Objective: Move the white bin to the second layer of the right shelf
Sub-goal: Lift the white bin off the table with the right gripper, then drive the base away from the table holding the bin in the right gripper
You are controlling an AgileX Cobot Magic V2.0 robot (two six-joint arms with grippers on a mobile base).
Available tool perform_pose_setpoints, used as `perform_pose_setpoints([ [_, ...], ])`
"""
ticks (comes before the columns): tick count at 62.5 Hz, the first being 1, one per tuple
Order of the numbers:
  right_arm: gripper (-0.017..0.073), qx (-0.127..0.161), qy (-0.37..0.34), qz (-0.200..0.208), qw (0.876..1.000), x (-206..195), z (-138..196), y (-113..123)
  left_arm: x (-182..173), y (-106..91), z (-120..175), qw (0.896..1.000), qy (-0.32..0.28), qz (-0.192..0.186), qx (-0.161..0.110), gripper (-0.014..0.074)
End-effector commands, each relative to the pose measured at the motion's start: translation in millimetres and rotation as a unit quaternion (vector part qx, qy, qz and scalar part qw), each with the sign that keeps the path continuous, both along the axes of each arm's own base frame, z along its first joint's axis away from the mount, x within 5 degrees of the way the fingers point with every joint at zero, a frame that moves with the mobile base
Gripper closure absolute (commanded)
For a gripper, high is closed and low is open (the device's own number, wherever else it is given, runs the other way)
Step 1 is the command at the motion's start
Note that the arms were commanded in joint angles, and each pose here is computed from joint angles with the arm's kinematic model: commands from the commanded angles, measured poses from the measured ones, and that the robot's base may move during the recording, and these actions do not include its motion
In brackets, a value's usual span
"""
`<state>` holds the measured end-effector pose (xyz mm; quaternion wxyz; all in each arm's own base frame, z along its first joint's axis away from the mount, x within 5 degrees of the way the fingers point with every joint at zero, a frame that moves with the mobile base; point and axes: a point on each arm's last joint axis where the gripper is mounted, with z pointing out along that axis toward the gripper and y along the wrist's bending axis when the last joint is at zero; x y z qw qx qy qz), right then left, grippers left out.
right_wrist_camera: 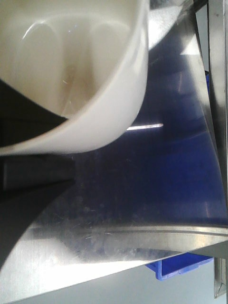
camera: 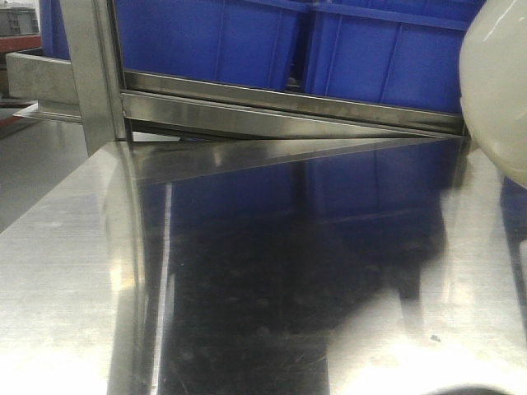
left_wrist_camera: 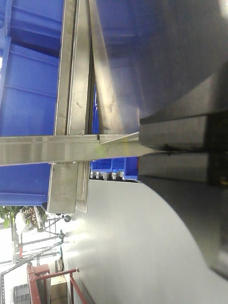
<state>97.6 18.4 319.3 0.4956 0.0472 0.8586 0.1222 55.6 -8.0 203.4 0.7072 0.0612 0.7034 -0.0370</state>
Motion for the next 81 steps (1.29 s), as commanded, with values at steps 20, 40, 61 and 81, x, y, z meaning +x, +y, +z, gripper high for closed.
perform_pose_setpoints([
  [20,0.0503,0.013,-0.062,-0.004,0.998,2.7,17.9,-0.2,0.3,0.3,-4.0,1.0,-0.03,0.001,-0.009,0.0509],
  [40,0.0503,0.013,-0.062,-0.004,0.998,2.7,17.9,-0.2,0.3,0.3,-4.0,1.0,-0.03,0.001,-0.009,0.0509],
  [61,0.0503,0.014,-0.065,-0.004,0.998,1.6,18.5,-0.4,0.3,0.3,-4.0,1.0,-0.03,0.001,-0.009,0.0509],
  [81,0.0503,0.013,-0.059,-0.004,0.998,3.8,17.4,0.0,0.3,0.3,-4.0,1.0,-0.03,0.001,-0.009,0.0509],
])
